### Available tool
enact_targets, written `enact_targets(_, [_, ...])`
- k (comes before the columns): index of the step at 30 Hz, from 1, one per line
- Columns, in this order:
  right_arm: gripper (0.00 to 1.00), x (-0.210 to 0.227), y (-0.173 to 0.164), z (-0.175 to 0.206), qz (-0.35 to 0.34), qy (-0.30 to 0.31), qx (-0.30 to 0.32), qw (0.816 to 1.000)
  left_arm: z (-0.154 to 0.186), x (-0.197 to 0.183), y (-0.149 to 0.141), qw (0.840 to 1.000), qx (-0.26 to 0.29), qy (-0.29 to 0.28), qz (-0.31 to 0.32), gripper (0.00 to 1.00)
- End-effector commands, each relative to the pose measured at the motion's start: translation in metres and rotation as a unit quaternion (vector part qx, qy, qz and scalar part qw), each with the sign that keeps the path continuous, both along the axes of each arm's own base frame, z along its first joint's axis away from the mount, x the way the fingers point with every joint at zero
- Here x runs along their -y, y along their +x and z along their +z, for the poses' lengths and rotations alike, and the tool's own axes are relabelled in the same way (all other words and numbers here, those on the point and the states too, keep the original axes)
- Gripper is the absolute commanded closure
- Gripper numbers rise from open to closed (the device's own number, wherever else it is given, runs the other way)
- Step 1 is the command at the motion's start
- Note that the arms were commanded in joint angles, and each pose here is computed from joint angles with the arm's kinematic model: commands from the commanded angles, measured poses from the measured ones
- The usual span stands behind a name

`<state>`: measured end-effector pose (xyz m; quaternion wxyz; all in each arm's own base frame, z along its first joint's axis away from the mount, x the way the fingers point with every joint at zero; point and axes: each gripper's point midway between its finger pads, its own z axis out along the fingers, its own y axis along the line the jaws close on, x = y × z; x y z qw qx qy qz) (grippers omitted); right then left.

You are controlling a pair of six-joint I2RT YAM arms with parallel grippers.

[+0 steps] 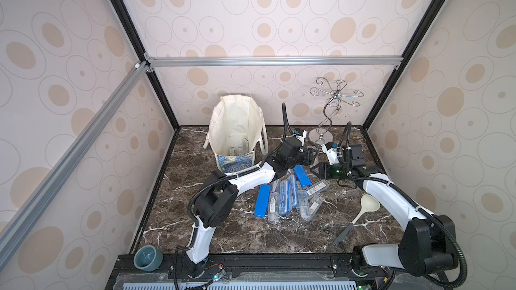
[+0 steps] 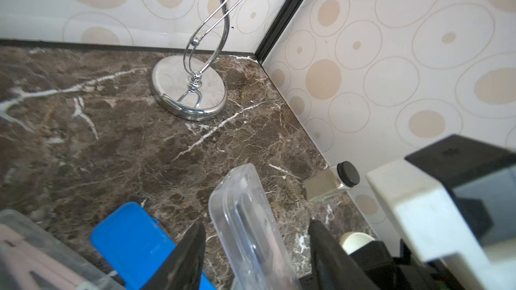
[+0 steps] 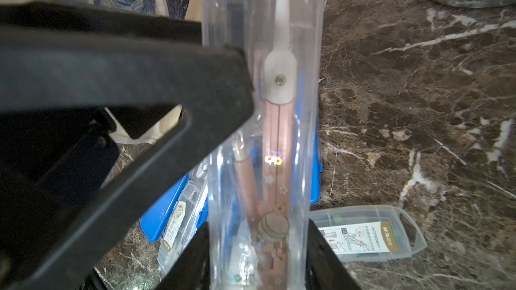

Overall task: Put the compass set into the canvas bag
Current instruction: Pick up the compass set at the center of the board.

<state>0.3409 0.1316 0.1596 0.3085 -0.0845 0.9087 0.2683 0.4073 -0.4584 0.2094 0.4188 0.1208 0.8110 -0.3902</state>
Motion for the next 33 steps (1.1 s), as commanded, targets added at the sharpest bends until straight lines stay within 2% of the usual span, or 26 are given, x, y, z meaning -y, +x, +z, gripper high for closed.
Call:
enact_targets(1, [0.52,-0.003,0.002,0.012,0.003,0.000,0.030,1.000,0.012,0.006,0.005,1.000,-0.007,-0.019,-0.005,0.52])
enact_targets(5, [0.52,-0.004,0.004,0.016,0.003,-0.002,0.042,0.999,0.007,0.010,0.004,1.000,-0.017,-0.020,-0.014,0.59])
enact_targets(13, [0.51,-0.003,0.009,0.018,-0.002,-0.011,0.049,0.999,0.016,0.020,-0.004,0.997,-0.019,-0.056,-0.044,0.85])
enact_targets(19, [0.49,-0.001,0.010,0.016,-0.007,-0.016,0.047,0.999,0.023,0.021,-0.006,0.995,-0.013,-0.080,-0.054,0.92])
enact_targets(21, [0.44,-0.001,0.010,0.014,-0.007,-0.016,0.041,0.999,0.024,0.019,-0.005,0.996,-0.009,-0.079,-0.051,0.93])
enact_targets(23, [0.33,-0.005,0.006,0.012,0.005,-0.011,0.030,0.999,0.025,0.017,-0.004,0.996,-0.004,-0.072,-0.045,0.92])
enact_targets(24, [0.21,-0.005,0.005,0.009,0.008,-0.011,0.023,1.000,0.026,0.016,-0.003,0.997,0.000,-0.067,-0.044,0.92])
enact_targets(25, [0.00,-0.005,0.004,0.006,0.007,-0.013,0.017,1.000,0.030,0.016,-0.002,0.997,0.008,-0.064,-0.043,0.93])
enact_targets(28, [0.00,-0.001,0.003,0.000,-0.006,-0.016,0.005,1.000,0.034,0.010,0.003,0.999,0.021,-0.032,-0.030,0.93])
enact_targets(33, [0.00,0.007,-0.004,0.002,-0.031,-0.013,0.014,0.999,0.065,0.000,0.015,0.997,0.072,0.014,-0.005,0.93])
